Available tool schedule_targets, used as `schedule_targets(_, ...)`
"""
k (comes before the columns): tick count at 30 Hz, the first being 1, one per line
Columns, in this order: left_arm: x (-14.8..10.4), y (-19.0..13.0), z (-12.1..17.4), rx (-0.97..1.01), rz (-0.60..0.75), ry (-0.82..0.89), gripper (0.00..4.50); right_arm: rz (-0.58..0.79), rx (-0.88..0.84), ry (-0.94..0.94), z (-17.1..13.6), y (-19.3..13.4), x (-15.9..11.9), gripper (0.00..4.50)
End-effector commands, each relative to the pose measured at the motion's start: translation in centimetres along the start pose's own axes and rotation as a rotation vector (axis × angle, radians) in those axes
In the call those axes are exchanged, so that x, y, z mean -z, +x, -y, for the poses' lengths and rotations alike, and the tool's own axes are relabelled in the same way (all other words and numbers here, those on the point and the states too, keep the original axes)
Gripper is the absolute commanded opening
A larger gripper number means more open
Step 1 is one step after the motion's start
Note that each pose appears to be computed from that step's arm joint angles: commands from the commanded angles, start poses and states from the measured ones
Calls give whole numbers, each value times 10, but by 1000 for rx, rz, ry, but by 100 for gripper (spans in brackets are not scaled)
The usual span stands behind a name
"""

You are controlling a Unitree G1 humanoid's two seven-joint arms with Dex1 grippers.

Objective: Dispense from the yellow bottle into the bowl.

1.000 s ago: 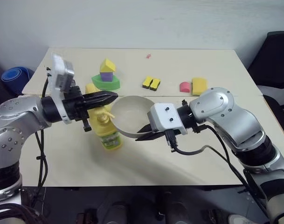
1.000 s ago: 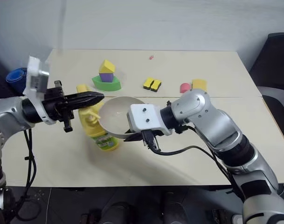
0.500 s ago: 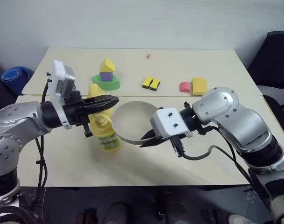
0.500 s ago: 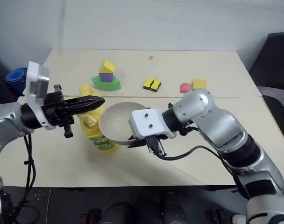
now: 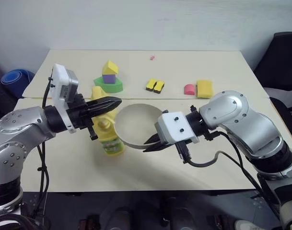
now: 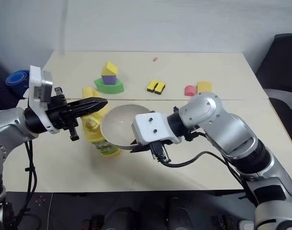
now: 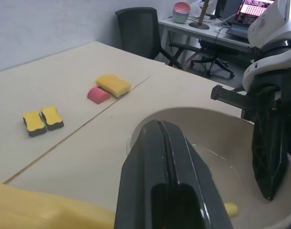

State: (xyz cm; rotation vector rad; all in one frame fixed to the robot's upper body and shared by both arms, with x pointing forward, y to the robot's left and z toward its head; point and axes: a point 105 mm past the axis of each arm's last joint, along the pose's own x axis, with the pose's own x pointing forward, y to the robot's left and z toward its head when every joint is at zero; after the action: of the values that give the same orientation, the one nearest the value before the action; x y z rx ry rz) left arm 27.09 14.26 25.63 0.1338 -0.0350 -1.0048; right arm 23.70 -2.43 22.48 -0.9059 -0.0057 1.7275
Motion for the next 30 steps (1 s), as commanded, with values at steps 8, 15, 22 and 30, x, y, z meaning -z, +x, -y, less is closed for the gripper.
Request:
schedule_targets(8, 40, 8, -3, -70, -74, -82, 1, 21, 28, -62, 12, 0, -16, 0)
schedule_targets(15, 48, 5, -3, -99, -79, -101, 1, 26, 23, -52, 13, 1, -16, 0)
schedule_targets(22, 45, 5, -1, -84, -24, -105, 1, 19, 26, -45, 12, 0, -14, 0)
schedule_targets(30, -41, -19, -15, -40, 336, 3, 1, -44, 100, 8, 9, -25, 28, 0)
